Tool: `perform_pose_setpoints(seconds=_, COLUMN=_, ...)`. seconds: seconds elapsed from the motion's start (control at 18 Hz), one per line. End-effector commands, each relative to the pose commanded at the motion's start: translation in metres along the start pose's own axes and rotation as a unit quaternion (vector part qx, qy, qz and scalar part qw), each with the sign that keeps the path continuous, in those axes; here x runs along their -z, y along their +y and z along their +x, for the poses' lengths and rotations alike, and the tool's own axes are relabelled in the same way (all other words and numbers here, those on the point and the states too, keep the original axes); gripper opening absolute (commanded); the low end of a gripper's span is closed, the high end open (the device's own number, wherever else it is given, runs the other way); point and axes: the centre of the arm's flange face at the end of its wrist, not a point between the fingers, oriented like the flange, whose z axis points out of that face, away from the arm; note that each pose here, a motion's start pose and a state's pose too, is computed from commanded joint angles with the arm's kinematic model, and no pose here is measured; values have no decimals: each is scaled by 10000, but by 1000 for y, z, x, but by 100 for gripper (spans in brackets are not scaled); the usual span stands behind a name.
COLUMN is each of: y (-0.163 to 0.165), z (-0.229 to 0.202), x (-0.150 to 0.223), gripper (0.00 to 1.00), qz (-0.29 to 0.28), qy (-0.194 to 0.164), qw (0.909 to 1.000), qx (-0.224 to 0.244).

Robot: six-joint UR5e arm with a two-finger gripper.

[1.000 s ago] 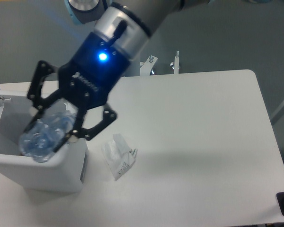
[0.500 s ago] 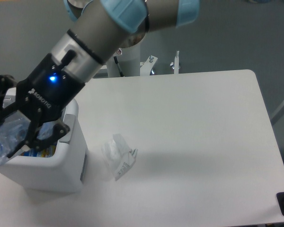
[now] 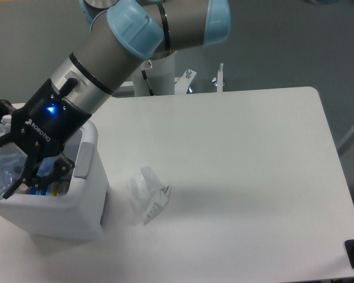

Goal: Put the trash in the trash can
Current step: 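Lower the bottle into the bin and open the gripper, then move the open gripper over the crumpled white tissue and lower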

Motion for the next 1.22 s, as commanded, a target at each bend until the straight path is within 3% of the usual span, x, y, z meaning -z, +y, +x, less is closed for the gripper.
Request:
perform_pose_setpoints(seconds=0.28, y=12, z=-22, x=14, gripper=86, qz=13, qy=-136, qw=9998, qx=175)
perform_pose_setpoints(seconds=0.78, y=14, z=-77, x=112, gripper=98, qz=431, qy=-878, qw=9943, qx=435)
perform_pose_setpoints(seconds=1.11, y=23, z=-99, x=128, gripper=99, qz=443, qy=-1064, qw=9914, qx=614)
perform_pose_setpoints(seconds=1.22, y=39, z=-115, x=123, gripper=100, qz=191, qy=-1405, qw=9869, qx=766)
